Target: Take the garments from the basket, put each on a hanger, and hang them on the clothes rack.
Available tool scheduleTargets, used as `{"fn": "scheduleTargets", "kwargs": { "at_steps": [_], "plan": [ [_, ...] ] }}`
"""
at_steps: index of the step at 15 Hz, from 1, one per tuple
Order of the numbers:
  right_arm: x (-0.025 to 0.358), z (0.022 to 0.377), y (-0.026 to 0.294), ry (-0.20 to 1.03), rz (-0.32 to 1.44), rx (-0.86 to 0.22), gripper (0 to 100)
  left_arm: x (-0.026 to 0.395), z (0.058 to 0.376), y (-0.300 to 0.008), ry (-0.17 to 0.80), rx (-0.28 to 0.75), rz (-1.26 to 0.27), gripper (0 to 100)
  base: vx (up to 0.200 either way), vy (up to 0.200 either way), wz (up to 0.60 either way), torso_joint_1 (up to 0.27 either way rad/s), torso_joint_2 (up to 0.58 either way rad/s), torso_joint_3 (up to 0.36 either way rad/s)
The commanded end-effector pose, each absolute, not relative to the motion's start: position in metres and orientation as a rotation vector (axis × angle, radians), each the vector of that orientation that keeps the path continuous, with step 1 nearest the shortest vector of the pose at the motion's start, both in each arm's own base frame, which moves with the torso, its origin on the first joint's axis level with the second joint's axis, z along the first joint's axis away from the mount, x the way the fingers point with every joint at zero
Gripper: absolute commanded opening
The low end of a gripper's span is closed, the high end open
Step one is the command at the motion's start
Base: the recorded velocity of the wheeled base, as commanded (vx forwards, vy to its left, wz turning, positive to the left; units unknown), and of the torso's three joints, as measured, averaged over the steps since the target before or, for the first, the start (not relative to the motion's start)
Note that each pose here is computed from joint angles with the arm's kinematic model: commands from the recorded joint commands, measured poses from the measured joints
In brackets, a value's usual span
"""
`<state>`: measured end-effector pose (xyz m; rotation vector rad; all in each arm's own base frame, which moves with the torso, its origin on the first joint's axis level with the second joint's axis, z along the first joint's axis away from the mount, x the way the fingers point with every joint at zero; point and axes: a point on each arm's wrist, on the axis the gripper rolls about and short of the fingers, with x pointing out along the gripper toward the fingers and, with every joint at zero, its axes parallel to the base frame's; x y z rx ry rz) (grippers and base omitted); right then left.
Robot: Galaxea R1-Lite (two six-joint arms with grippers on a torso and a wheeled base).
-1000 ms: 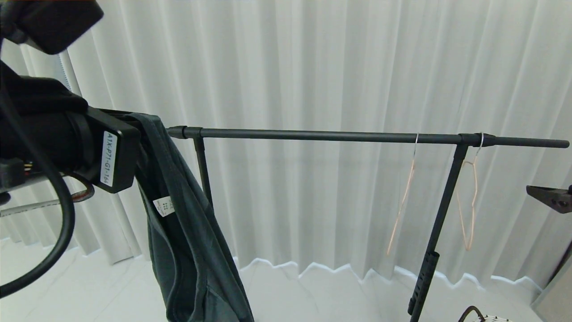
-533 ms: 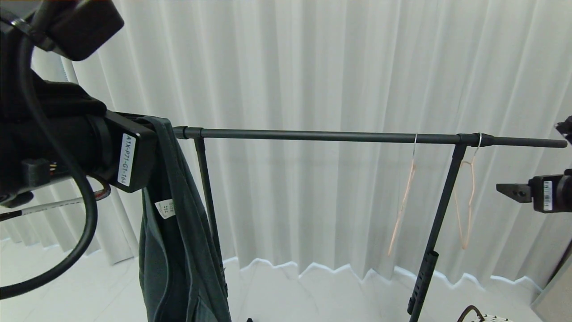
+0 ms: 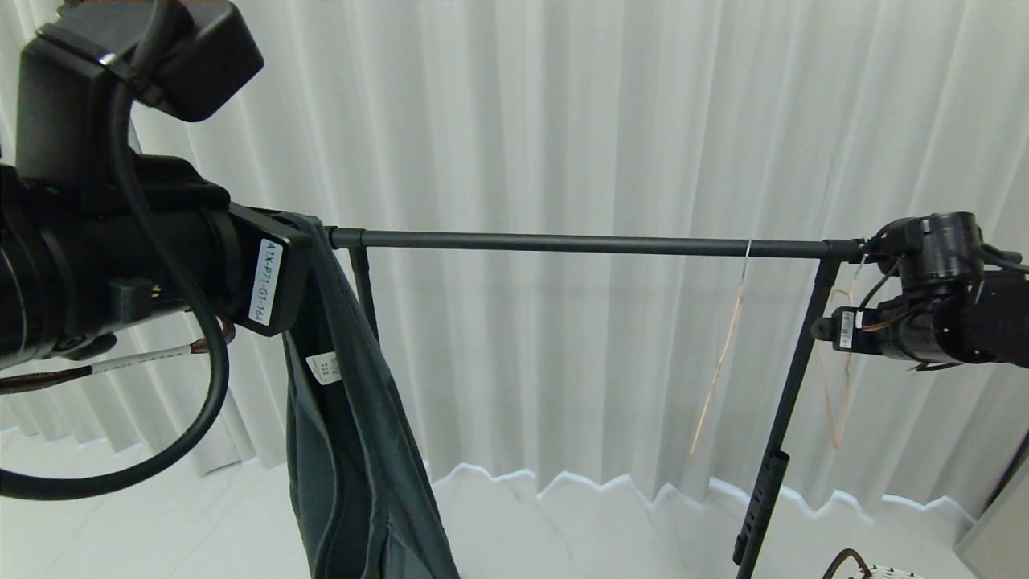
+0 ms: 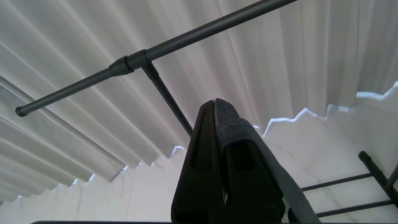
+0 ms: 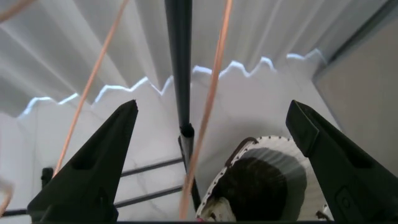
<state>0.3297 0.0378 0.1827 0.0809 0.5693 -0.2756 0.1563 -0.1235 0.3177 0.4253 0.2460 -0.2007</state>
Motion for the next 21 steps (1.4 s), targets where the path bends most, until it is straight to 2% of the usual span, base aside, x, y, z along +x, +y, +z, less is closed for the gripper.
{"fn": "scheduleTargets", "kwargs": {
  "at_steps": [1, 11, 12, 21],
  "plan": [
    [0.358, 0.153, 0.041, 0.636, -0.312, 0.075, 100, 0.158, 0.316, -0.124, 0.254, 0.431, -0.198, 0, 0.0, 0.0, 0.0, 0.0, 0.0, 0.0],
    [0.359, 0.143, 0.041, 0.681, -0.399, 0.151, 100, 0.16, 0.315, -0.122, 0.259, 0.429, -0.185, 0, 0.0, 0.0, 0.0, 0.0, 0.0, 0.0],
    [0.359, 0.143, 0.041, 0.682, -0.401, 0.15, 0, 0.16, 0.315, -0.122, 0.259, 0.43, -0.185, 0, 0.0, 0.0, 0.0, 0.0, 0.0, 0.0],
    [0.35, 0.155, 0.043, 0.67, -0.426, 0.121, 0, 0.159, 0.313, -0.122, 0.263, 0.419, -0.183, 0, 0.0, 0.0, 0.0, 0.0, 0.0, 0.0]
  ]
}}
